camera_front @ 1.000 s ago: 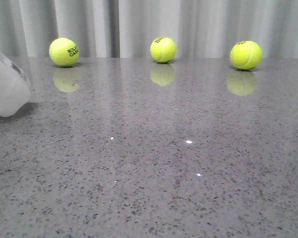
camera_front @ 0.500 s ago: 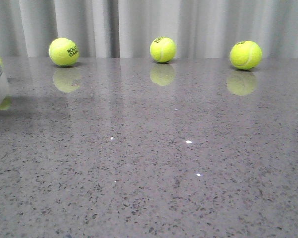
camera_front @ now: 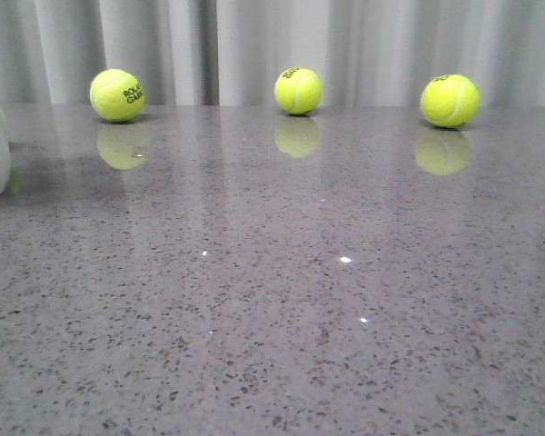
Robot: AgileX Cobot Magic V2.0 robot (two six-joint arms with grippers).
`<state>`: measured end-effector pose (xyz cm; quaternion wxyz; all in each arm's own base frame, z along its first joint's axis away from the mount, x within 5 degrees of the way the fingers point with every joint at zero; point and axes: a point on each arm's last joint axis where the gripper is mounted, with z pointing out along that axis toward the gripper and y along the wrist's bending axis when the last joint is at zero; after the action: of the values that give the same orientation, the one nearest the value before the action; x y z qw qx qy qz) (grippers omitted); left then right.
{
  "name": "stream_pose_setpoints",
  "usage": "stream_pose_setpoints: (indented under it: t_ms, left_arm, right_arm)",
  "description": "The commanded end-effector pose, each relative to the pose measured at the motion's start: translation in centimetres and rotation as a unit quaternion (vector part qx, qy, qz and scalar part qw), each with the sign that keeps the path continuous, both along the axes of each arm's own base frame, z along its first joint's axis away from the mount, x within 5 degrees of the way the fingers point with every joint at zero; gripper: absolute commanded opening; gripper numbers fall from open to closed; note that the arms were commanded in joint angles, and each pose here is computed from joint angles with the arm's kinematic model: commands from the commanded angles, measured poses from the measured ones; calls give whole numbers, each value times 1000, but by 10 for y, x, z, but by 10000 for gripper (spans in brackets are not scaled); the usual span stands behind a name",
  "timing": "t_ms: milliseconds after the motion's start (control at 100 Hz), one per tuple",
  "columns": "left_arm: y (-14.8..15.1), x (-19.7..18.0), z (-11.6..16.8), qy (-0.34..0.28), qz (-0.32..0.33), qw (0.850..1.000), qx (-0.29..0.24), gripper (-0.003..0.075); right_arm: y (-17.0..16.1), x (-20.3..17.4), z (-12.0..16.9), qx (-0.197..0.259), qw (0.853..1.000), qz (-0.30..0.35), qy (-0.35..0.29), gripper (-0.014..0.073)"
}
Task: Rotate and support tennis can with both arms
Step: 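Rotate the can upright with the left gripper and set it down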
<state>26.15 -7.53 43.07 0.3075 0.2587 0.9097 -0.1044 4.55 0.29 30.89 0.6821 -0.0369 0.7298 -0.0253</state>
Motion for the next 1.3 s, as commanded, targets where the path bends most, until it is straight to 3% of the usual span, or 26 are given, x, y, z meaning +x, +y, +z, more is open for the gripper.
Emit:
stream_pose_setpoints:
  t_ms: [0,270,440,580,740,910,1120,1290]
  left_arm:
    - [3,-22,26,-40,-4,999,-13,554]
    - [19,-62,56,-114,47,992,-18,542]
    - [32,-99,73,-198,81,976,-35,542]
    - [39,-132,67,-250,94,962,-60,542]
    - [47,-163,38,-291,121,944,-98,542]
    - [52,-179,-13,-326,141,926,-129,542]
    - [55,-178,-74,-373,155,903,-146,542]
    - [55,-167,-106,-409,166,883,-156,542]
  right_arm:
    - [-1,0,15,4,999,-6,-47,-68]
    - [-1,0,15,4,999,-6,-47,-68]
    - [-1,0,15,4,999,-6,-47,-68]
    - [-1,0,15,4,999,-6,-47,-68]
    - [-1,0,15,4,999,-6,-47,-68]
    - [-1,0,15,4,999,-6,-47,-68]
    - [-1,0,15,4,999,-6,-47,-68]
    - [-1,0,15,4,999,-6,-47,-68]
